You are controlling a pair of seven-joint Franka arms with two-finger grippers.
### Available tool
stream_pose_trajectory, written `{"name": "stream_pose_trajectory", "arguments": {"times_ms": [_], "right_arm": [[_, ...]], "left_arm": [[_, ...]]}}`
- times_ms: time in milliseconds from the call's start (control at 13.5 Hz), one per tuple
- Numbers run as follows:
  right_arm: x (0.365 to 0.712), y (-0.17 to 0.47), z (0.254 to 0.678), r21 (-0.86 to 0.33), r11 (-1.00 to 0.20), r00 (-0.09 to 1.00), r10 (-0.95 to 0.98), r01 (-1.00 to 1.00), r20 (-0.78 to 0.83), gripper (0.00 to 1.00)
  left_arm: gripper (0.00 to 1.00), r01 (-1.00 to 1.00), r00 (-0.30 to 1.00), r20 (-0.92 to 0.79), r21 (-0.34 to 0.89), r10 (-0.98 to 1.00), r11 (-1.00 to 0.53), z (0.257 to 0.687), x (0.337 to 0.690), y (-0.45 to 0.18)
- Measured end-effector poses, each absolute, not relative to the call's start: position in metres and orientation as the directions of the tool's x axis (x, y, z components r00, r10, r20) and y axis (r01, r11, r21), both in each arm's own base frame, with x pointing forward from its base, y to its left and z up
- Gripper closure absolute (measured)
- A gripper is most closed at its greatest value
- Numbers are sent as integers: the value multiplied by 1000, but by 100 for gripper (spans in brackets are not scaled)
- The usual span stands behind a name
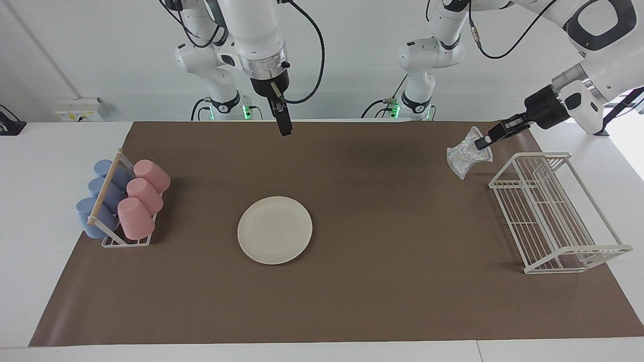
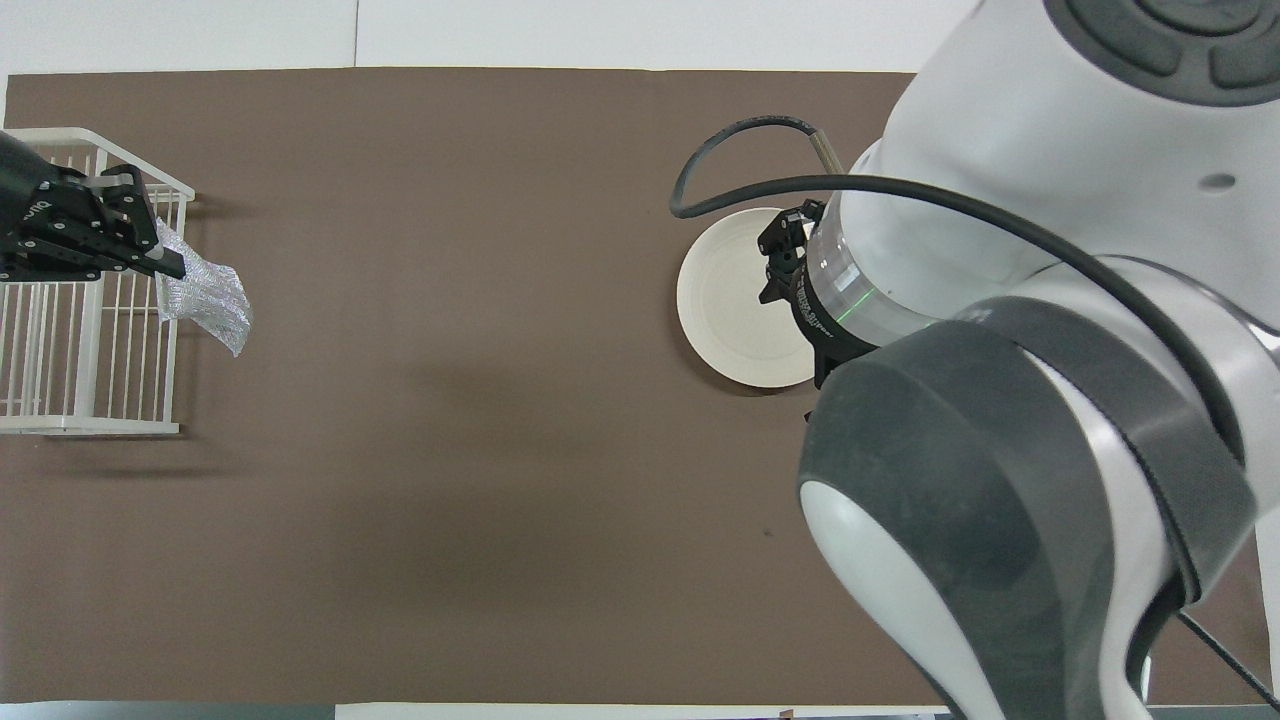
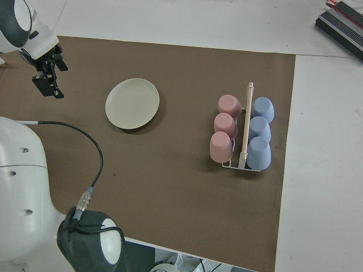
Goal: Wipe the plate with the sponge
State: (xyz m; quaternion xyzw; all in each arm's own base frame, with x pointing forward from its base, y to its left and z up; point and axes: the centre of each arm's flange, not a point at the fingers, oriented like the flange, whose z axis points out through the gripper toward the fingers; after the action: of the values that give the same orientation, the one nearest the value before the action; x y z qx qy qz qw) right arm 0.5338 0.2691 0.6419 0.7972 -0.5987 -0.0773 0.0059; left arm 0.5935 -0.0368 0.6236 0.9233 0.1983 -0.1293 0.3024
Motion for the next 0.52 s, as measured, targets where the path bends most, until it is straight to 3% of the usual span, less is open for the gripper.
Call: {"name": "stream_pose_trajectory", "arguments": {"times_ms": [222, 519], "right_arm": [[535, 269, 636, 84, -278, 267, -956, -957, -121, 0], [533, 267, 631, 79, -274, 264, -957, -958, -122, 0]], "left_arm": [[97, 456, 882, -419, 647, 215, -611, 596, 572, -54], [97, 365, 924, -372, 792, 88, -489, 557, 522, -81]]}}
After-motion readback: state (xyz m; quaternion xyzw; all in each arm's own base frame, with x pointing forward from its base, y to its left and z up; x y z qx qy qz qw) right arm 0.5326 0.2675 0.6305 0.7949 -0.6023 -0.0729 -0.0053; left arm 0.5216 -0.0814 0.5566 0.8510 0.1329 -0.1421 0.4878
